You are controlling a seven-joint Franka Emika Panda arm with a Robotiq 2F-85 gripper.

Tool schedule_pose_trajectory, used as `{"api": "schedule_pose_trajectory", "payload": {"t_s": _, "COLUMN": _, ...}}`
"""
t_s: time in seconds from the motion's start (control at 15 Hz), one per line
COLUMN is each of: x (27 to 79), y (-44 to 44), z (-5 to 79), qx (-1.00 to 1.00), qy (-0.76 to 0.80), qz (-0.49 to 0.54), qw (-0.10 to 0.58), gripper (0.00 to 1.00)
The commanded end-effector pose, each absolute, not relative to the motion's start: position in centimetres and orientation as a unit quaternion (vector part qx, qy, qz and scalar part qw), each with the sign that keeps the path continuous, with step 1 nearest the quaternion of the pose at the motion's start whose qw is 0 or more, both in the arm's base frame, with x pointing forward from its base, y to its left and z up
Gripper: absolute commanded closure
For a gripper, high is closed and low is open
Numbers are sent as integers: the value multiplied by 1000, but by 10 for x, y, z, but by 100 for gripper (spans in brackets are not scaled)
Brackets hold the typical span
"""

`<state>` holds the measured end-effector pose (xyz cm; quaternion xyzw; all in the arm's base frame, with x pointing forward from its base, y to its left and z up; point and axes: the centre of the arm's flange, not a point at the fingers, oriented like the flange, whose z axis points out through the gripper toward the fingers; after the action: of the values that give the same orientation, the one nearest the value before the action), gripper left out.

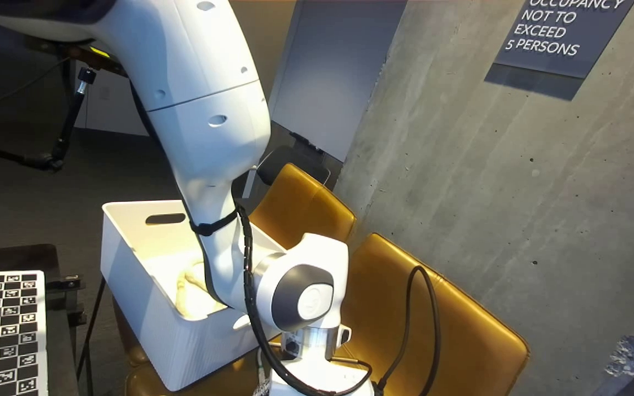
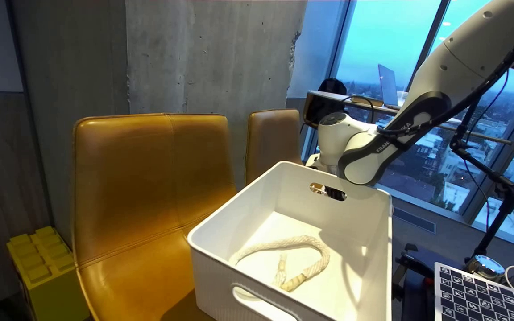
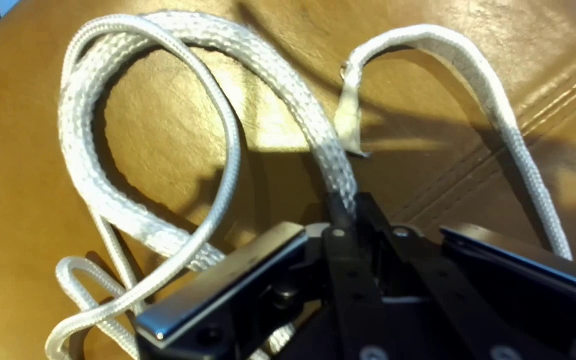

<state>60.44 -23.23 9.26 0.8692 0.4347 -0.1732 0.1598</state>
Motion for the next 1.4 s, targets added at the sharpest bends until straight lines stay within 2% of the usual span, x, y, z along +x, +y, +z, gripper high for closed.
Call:
{"api": "schedule_pose_trajectory", "payload": {"t_s": 0.0, "x": 607, "y": -244, "z": 92, "qx": 879, "qy": 415, "qz": -172, "qw": 159, "gripper": 98}}
{"api": "schedule_pose_trajectory", "payload": {"t_s": 0.4, "x": 619, "y": -197, "z": 200, "qx": 910, "qy": 374, "qz": -101, "qw": 144, "gripper": 98}}
{"api": "schedule_pose_trajectory", "payload": {"t_s": 0.73, "x": 644, "y": -143, "z": 315, "qx": 921, "qy": 349, "qz": -21, "qw": 173, "gripper": 98}}
{"api": "schedule_pose_trajectory", "payload": {"t_s": 1.33, "x": 617, "y": -19, "z": 526, "qx": 926, "qy": 302, "qz": 126, "qw": 187, "gripper": 98}}
